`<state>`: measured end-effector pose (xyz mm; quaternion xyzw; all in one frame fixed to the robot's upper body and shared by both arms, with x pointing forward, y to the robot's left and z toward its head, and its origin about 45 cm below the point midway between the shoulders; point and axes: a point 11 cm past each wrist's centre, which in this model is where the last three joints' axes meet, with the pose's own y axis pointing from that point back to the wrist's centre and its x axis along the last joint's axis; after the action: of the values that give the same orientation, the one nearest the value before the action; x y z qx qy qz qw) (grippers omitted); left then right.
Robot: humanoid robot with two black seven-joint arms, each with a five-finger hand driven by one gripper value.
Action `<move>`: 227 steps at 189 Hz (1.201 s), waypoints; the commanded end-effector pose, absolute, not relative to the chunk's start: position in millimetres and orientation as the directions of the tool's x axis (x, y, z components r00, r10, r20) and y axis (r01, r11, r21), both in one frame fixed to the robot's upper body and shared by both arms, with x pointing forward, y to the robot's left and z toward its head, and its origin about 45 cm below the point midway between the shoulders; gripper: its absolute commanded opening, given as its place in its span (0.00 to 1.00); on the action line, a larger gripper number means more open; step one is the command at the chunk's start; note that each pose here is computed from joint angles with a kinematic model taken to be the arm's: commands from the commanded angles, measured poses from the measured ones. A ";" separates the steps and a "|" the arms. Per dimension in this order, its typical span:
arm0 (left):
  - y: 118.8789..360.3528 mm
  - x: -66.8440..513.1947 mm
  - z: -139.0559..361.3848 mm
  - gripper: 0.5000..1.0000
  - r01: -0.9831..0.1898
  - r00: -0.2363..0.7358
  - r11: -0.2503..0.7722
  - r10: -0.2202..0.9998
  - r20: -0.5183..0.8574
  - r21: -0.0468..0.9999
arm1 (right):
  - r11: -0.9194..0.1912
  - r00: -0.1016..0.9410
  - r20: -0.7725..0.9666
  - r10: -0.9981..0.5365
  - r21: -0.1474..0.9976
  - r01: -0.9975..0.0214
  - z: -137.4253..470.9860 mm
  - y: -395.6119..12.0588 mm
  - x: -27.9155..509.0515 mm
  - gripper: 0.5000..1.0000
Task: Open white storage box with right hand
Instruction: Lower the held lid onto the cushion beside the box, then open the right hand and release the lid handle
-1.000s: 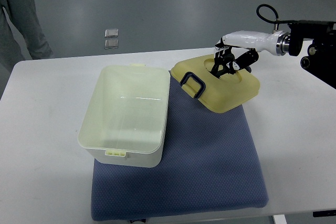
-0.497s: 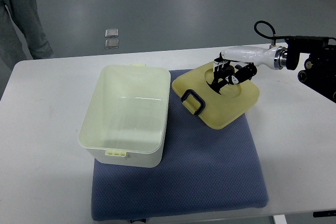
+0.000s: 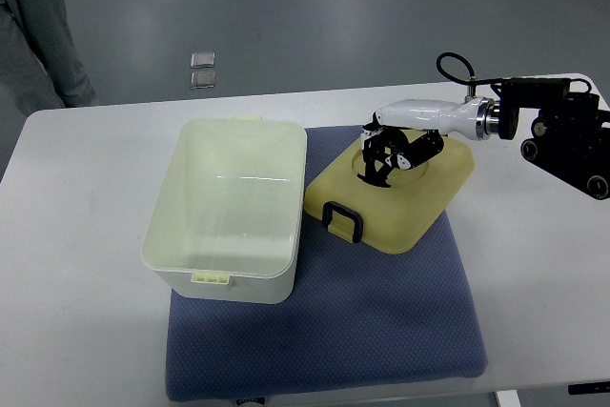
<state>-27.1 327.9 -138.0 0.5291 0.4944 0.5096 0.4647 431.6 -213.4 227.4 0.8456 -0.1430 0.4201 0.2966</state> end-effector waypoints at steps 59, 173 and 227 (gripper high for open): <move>327.9 -27.1 -138.0 1.00 0.050 -0.008 -0.079 0.997 0.080 0.996 | -0.784 0.631 0.776 0.000 0.392 -0.482 212.3 -215.8 423.2 0.23; 327.9 -27.1 -138.0 1.00 0.050 -0.008 -0.079 0.997 0.080 0.996 | -0.781 0.647 0.759 -0.075 0.360 -0.511 214.1 -223.6 424.6 0.83; 327.9 -27.1 -138.0 1.00 0.050 -0.008 -0.079 0.997 0.080 0.996 | -0.752 0.620 0.607 -0.497 0.056 -0.657 267.3 -227.4 450.5 0.86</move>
<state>-27.1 327.9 -138.0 0.5291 0.4944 0.5096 0.4646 441.4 -226.7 248.9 0.8840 -0.2707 0.3267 0.1963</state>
